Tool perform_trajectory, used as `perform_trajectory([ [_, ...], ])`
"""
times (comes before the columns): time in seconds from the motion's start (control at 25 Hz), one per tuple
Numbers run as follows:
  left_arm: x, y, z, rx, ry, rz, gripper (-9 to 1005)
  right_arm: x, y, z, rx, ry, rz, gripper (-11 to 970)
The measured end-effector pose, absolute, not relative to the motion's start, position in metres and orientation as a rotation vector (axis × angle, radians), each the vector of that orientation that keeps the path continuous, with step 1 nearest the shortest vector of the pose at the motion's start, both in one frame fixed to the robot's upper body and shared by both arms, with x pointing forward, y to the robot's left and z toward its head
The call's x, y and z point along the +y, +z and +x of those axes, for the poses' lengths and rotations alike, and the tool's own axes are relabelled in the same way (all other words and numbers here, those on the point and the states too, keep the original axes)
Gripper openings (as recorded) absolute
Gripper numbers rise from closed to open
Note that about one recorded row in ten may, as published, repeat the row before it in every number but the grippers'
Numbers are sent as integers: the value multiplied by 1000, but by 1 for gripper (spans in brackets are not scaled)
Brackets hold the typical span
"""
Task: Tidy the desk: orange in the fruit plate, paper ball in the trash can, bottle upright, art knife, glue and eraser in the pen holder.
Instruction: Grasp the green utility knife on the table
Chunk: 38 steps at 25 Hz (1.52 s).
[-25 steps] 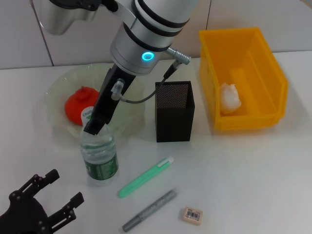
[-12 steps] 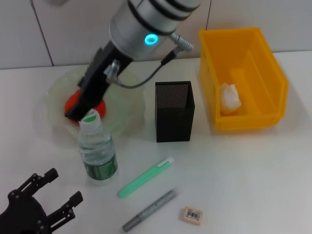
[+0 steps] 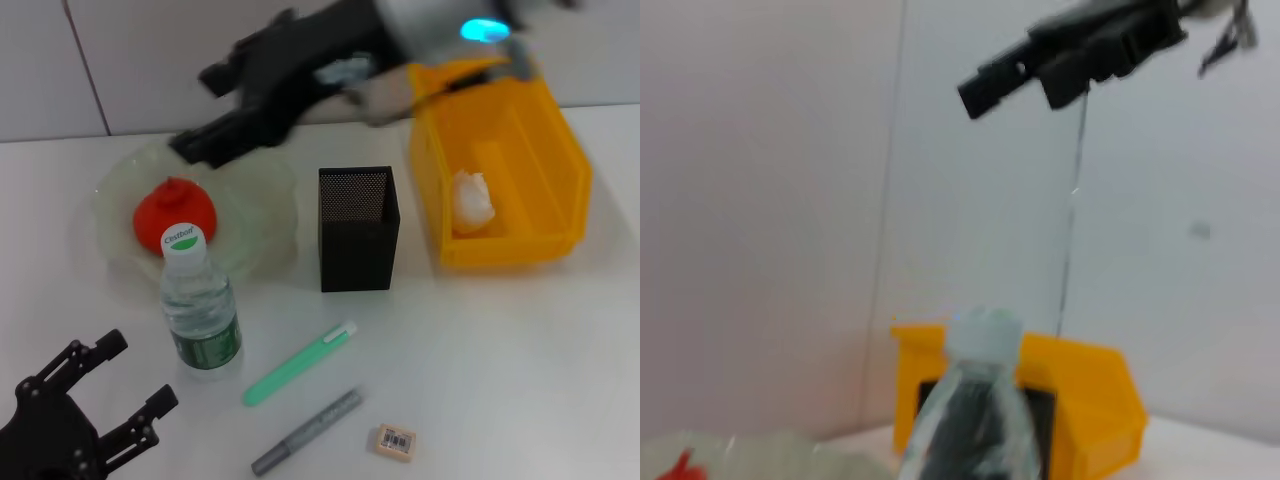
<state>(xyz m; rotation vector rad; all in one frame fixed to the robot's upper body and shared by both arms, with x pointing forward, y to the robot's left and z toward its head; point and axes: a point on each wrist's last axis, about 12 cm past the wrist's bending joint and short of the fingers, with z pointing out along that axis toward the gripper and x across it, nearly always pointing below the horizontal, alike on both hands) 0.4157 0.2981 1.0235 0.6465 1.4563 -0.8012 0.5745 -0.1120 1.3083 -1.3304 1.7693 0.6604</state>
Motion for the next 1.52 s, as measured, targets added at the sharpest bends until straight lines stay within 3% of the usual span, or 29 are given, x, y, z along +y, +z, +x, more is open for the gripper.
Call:
perform_trajectory([
  [0.16, 290, 1034, 418, 1362, -880, 676, 826, -171, 1288, 550, 1652, 757, -1217, 746],
  [0.28, 289, 1036, 419, 1350, -892, 681, 826, -225, 1246, 516, 1586, 764, -1146, 744],
  [0.36, 285, 1040, 422, 1318, -931, 691, 826, -238, 1233, 506, 1584, 766, -1129, 743],
  [0.44, 271, 1052, 444, 1297, -1043, 736, 826, -255, 1209, 488, 1593, 790, -1114, 743],
  [0.88, 238, 1085, 489, 1312, -1122, 960, 822, -345, 1118, 408, 1480, 911, -865, 738],
  [1.08, 216, 1106, 506, 1380, -1065, 1056, 819, -366, 1093, 384, 1452, 833, -784, 736],
  [1.52, 169, 1149, 515, 1672, -936, 1188, 812, -364, 1066, 379, 1597, 829, -790, 731],
])
